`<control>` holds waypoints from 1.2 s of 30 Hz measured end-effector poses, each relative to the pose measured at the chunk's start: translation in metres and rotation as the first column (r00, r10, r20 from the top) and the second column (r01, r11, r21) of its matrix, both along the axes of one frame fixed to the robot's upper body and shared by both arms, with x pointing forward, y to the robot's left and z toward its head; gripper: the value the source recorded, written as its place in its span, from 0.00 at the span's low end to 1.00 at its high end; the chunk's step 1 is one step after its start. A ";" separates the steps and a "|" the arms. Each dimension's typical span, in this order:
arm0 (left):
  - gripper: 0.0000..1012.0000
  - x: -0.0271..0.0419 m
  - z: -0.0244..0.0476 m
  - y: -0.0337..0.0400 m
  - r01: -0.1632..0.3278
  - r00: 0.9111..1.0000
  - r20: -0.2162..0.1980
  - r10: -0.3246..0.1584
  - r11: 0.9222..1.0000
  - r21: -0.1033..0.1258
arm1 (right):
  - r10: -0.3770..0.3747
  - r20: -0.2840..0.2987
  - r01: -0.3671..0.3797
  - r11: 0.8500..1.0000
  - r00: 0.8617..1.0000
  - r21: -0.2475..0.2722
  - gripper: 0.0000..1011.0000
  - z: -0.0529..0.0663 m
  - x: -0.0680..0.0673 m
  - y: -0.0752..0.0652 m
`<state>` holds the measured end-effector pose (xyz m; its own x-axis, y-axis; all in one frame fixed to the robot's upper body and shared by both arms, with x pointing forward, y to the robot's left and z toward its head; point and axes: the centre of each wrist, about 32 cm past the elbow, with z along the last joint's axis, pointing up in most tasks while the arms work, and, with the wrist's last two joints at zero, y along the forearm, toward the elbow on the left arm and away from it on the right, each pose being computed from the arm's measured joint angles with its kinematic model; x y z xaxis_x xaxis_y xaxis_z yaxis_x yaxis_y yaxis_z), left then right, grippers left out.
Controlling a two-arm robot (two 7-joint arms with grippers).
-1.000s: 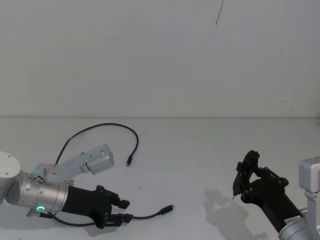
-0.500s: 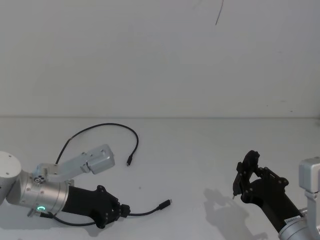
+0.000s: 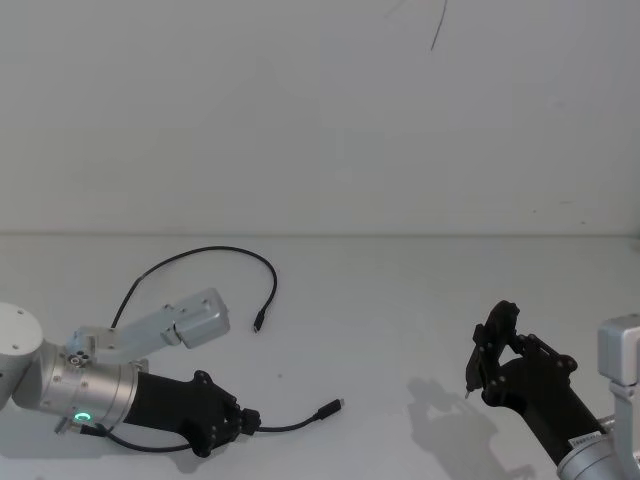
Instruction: Pick up the data cable with the one hand.
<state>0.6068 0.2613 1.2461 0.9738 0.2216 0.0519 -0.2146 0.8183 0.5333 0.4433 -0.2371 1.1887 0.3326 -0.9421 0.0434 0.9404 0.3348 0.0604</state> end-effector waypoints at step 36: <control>0.03 -0.0163 0.0080 -0.0157 0.082 0.959 0.284 -0.016 0.972 -0.221 | 0.139 0.110 -0.146 0.987 0.984 0.060 0.26 0.019 0.010 -0.002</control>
<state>0.5906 0.2455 1.2541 0.9374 0.2116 0.2764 -0.2841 0.9241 0.2558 0.4529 -0.2391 1.2075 0.4610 -0.8871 0.0232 0.8704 0.4571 0.1830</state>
